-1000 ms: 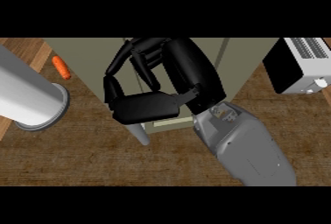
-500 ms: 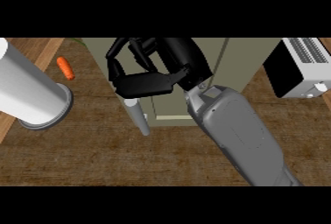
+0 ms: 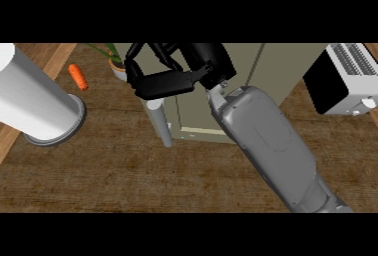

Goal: Pick up the bottled water, place it into the cabinet and close the cabinet

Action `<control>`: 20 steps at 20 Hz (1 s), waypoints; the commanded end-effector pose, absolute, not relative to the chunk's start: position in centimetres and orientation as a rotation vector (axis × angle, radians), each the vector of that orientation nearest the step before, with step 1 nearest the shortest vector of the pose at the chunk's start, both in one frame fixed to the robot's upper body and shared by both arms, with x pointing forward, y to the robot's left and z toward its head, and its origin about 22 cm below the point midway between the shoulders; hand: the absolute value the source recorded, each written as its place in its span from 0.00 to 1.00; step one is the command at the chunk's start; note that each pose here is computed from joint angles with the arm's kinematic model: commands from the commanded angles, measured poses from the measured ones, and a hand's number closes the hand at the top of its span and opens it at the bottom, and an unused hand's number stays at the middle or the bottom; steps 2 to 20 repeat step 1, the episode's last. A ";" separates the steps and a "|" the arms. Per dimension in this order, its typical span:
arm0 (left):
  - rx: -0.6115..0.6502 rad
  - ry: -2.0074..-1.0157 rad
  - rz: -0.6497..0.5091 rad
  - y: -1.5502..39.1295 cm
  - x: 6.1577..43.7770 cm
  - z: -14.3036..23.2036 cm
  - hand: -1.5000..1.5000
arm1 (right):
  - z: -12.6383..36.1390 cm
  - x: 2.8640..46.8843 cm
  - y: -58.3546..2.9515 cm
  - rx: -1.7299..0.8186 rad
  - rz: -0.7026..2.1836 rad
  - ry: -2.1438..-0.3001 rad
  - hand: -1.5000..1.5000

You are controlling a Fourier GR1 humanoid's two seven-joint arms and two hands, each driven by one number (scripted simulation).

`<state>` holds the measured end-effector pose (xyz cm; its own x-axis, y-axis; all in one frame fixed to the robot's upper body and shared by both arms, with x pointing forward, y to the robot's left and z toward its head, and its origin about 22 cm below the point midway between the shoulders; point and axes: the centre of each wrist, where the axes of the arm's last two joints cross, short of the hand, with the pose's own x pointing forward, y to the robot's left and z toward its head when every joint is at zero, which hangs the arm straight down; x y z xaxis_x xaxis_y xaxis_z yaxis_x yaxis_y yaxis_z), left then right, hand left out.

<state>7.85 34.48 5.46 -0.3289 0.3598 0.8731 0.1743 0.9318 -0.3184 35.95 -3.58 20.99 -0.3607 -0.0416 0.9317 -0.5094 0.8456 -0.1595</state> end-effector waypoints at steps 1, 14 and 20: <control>-0.402 -1.933 0.209 34.4 8.7 5.9 1.00 | 18.9 40.0 -7.5 0.215 0.392 -1.745 1.00; -0.402 -1.933 0.209 34.4 8.7 5.9 1.00 | 18.9 40.0 -7.5 0.215 0.392 -1.745 1.00; -0.402 -1.933 0.209 34.4 8.7 5.9 1.00 | 18.9 40.0 -7.5 0.215 0.392 -1.745 1.00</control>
